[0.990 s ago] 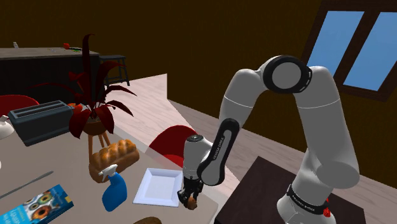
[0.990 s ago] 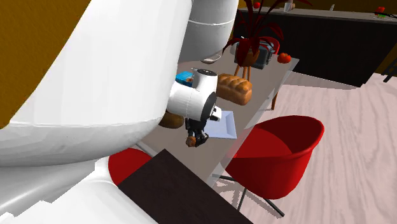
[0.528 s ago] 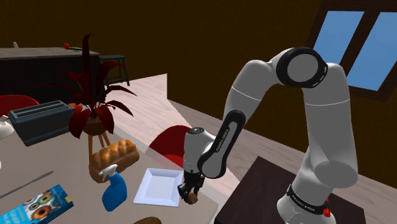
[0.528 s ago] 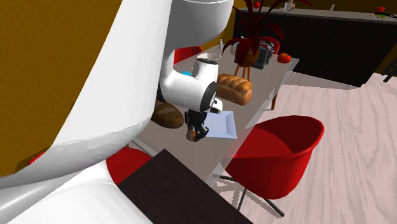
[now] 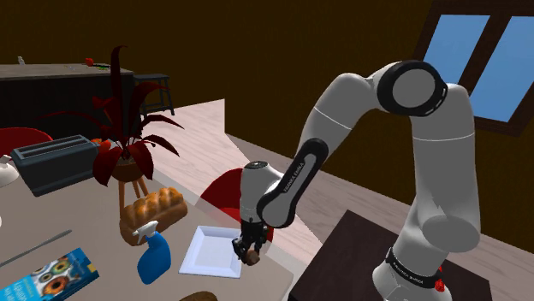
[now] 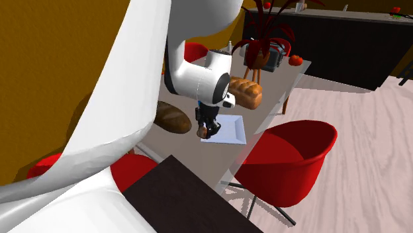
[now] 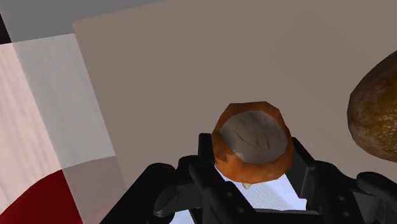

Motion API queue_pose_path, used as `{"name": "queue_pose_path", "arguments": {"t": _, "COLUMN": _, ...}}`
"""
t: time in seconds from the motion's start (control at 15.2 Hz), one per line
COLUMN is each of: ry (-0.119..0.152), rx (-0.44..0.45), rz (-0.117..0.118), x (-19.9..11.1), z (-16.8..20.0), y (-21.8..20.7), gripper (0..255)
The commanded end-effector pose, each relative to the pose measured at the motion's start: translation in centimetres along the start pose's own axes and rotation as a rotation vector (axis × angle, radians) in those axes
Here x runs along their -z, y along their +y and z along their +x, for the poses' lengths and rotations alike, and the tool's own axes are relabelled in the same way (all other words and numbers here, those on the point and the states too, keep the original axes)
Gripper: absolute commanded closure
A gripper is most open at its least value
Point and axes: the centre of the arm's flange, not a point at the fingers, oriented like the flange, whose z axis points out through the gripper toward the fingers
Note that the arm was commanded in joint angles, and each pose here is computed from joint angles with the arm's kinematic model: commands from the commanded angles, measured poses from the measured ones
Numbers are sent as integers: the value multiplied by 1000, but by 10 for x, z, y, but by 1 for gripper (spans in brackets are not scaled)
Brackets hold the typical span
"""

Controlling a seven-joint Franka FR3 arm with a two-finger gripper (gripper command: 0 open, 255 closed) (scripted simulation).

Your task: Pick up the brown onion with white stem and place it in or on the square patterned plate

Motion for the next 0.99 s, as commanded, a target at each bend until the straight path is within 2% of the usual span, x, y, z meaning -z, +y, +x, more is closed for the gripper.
{"name": "queue_pose_path", "arguments": {"t": 0.0, "ry": 0, "rx": 0, "rz": 0, "x": 6, "z": 23, "y": -8, "gripper": 255}}
{"name": "queue_pose_path", "arguments": {"t": 0.59, "ry": 0, "rx": 0, "rz": 0, "x": 21, "z": 138, "y": -50, "gripper": 255}}
{"name": "queue_pose_path", "arguments": {"t": 0.92, "ry": 0, "rx": 0, "rz": 0, "x": -5, "z": 142, "y": -48, "gripper": 255}}
